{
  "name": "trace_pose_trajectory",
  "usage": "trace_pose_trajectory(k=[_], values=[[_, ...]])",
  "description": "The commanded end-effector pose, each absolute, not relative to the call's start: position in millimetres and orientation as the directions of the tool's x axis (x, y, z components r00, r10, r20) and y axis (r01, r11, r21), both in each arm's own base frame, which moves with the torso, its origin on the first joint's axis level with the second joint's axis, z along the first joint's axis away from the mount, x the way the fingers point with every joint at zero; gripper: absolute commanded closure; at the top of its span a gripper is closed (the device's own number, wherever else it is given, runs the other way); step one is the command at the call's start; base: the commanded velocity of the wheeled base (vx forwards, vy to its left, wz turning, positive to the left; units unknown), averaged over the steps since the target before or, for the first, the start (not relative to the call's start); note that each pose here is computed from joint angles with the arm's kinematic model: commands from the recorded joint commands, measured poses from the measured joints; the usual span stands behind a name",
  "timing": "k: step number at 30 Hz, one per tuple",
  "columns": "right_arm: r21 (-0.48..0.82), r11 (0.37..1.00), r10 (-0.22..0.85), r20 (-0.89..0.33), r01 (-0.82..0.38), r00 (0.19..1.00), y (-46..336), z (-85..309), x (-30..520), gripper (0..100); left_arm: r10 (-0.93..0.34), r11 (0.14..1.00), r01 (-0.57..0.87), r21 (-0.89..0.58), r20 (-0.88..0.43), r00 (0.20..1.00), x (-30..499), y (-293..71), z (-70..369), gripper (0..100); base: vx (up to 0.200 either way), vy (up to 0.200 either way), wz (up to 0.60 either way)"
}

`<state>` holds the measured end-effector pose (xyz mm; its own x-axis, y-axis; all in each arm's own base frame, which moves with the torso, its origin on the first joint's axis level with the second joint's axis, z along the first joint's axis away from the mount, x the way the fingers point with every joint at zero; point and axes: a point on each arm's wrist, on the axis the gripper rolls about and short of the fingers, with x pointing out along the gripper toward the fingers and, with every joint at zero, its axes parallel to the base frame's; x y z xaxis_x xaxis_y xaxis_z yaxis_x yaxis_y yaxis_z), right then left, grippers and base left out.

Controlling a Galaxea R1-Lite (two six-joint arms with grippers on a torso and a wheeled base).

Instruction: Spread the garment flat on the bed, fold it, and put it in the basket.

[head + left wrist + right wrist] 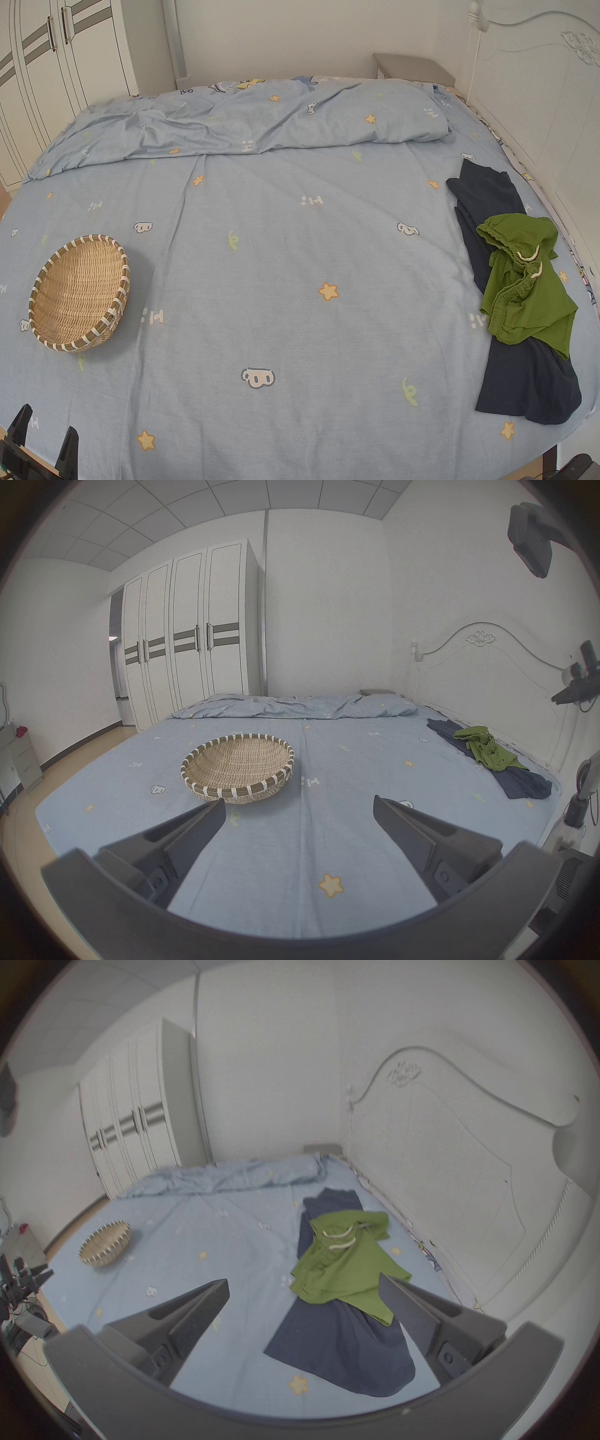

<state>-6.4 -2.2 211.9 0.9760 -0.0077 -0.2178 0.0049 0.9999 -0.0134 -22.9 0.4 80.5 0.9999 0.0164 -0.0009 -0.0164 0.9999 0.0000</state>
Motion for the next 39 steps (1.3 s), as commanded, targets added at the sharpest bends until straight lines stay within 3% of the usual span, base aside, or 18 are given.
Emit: trace_pose_trajectory(k=[1,13,26,39], values=[[-0.135,0.989,-0.131,-0.544,0.068,0.829,1.5,217.6,90.5,0,0.017,1.0,-0.017,0.0,-0.009,1.0,-22.3,0.4,75.8,0,0.0,0.0,0.0],[-0.283,0.934,-0.347,-0.583,0.217,0.735,6.0,183.8,220.0,0,0.017,1.0,-0.017,0.0,-0.009,1.0,-22.3,0.4,75.8,0,0.0,0.0,0.0],[-0.286,0.922,-0.382,-0.547,0.263,0.745,9.0,175.6,282.5,0,0.017,1.0,-0.017,0.0,-0.009,1.0,-22.3,0.4,75.8,0,0.0,0.0,0.0],[-0.327,0.907,-0.415,-0.581,0.267,0.7,9.7,155.6,304.0,0,0.017,1.0,-0.017,0.0,-0.009,1.0,-22.3,0.4,75.8,0,0.0,0.0,0.0]])
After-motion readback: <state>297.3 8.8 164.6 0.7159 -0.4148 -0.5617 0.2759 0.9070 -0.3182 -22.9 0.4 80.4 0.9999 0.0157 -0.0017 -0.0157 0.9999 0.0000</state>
